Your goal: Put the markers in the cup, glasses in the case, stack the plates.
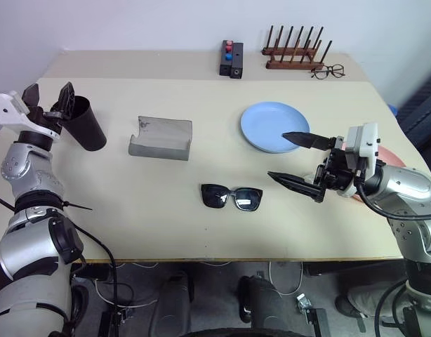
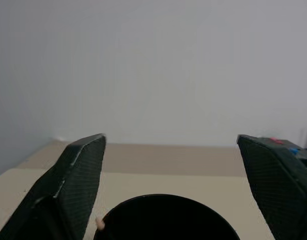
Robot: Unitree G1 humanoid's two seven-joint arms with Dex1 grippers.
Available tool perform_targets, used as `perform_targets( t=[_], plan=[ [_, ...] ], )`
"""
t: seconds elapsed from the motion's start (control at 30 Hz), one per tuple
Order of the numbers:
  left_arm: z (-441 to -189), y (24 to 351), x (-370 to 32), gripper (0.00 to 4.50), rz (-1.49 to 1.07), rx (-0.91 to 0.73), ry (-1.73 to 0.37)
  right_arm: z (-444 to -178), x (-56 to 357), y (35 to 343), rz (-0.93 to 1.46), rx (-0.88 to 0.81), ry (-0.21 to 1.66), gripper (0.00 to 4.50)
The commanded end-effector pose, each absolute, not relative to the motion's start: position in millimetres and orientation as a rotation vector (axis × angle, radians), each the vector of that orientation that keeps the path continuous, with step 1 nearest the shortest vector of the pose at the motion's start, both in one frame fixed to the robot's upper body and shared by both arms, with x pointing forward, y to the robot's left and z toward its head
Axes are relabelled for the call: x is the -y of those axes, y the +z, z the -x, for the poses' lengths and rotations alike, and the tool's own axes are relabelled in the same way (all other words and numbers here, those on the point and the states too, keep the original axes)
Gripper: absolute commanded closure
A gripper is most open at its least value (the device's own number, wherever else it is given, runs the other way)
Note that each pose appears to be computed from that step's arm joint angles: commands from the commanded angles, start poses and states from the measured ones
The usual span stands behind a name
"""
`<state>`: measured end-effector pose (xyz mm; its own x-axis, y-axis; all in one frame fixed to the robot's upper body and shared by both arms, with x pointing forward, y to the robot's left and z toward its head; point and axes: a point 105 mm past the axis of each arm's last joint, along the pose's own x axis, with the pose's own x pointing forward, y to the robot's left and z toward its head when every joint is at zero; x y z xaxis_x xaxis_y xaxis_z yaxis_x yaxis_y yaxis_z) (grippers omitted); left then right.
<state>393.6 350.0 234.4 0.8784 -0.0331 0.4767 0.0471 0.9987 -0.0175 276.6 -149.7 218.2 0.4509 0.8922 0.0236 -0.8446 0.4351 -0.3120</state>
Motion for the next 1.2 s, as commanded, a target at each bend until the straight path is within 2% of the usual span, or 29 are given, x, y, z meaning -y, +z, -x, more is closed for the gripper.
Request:
perform_targets(
  t=[0.03, 0.13, 0.33, 0.43, 0.5, 0.63, 0.73, 0.97, 1.07, 1.2],
  plan=[
    [-388.1, 260.7, -351.8, 0.03, -0.012, 0.559, -0.07, -272.5, 148.8, 231.7, 0.299, 0.248, 1.092, 0.0],
    [-388.4, 265.6, -343.2, 0.03, 0.039, 0.522, -0.195, -273.4, 149.6, 231.9, 0.298, 0.247, 1.089, 0.0],
    [-363.6, 275.6, -290.5, 0.03, 0.094, 0.345, -0.651, -277.5, 149.0, 230.8, 0.292, 0.251, 1.09, 0.0],
    [-367.9, 254.3, -242.0, 0.03, -0.004, 0.144, -0.819, -281.0, 145.4, 230.3, 0.281, 0.26, 1.1, 0.0],
    [-374.7, 242.9, -213.1, 0.03, -0.057, 0.069, -0.897, -283.5, 143.6, 230.0, 0.279, 0.262, 1.101, 0.0],
    [-379.3, 206.9, -196.5, 0.03, -0.206, -0.118, -0.982, -279.5, 145.7, 229.0, 0.283, 0.257, 1.104, 0.0],
    [-381.7, 192.2, -175.1, 0.03, -0.263, -0.191, -1.081, -274.3, 146.8, 225.0, 0.306, 0.242, 1.109, 0.0],
    [-401.8, 190.7, -166.6, 0.03, -0.326, -0.228, -1.11, -269.6, 154.7, 221.6, 0.338, 0.225, 1.075, 0.0],
    [-408.8, 176.2, -185.8, 0.03, -0.472, -0.337, -1.037, -267.3, 157.3, 222.9, 0.334, 0.232, 1.053, 0.0],
    [-414.0, 170.8, -197.0, 0.03, -0.488, -0.405, -0.978, -265.5, 157.9, 221.3, 0.329, 0.235, 1.037, 0.0]
  ],
)
